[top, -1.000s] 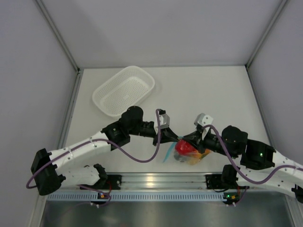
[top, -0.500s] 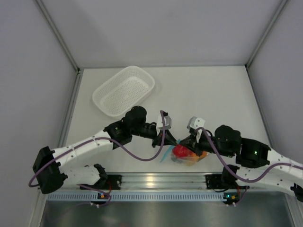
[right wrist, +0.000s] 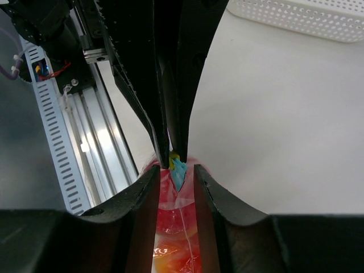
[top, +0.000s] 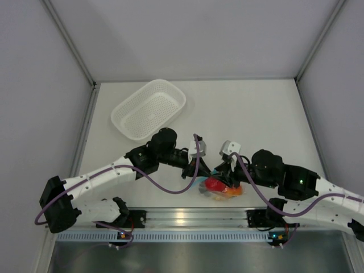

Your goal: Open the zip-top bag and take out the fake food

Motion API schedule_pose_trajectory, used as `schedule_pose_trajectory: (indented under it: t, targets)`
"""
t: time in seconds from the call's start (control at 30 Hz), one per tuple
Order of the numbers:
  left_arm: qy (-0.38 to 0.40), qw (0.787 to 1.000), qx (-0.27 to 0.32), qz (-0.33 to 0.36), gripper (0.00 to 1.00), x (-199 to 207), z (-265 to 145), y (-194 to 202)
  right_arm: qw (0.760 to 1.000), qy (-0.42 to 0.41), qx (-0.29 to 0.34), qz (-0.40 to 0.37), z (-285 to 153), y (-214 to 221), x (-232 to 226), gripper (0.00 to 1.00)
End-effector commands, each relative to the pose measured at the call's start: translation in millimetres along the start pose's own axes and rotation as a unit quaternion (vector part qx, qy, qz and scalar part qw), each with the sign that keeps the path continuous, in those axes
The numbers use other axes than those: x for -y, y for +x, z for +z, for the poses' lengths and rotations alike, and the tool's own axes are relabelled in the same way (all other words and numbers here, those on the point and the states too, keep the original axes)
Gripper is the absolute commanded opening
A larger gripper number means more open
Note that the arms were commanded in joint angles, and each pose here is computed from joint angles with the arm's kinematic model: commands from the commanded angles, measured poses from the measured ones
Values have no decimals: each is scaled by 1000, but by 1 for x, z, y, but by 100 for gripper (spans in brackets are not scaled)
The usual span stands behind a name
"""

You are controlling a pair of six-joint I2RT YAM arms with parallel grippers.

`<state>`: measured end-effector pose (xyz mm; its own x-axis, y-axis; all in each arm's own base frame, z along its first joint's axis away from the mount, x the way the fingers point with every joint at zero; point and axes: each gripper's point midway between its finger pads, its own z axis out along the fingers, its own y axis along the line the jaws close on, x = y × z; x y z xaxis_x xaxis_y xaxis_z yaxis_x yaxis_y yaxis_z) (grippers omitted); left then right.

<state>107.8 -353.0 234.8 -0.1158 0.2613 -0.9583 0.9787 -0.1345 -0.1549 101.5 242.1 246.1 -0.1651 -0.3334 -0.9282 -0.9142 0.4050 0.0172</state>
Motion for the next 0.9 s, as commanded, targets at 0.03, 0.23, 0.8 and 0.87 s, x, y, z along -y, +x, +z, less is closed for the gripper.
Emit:
schedule_pose_trajectory:
  t: [0.03, 0.23, 0.8, 0.87]
  targets:
    - [26, 999, 25, 35, 0, 13, -5, -20, 999, 2, 32, 7, 2, -17, -1, 31]
    - [27, 999, 24, 33, 0, 13, -5, -19, 999, 5, 31, 4, 5, -21, 0, 17]
    - [-1, 999, 30, 40, 0, 7, -9, -26, 1000, -2, 28, 8, 3, -12, -3, 6]
    - [-3, 999, 30, 39, 0, 6, -9, -25, 999, -5, 32, 7, 2, -15, -4, 0]
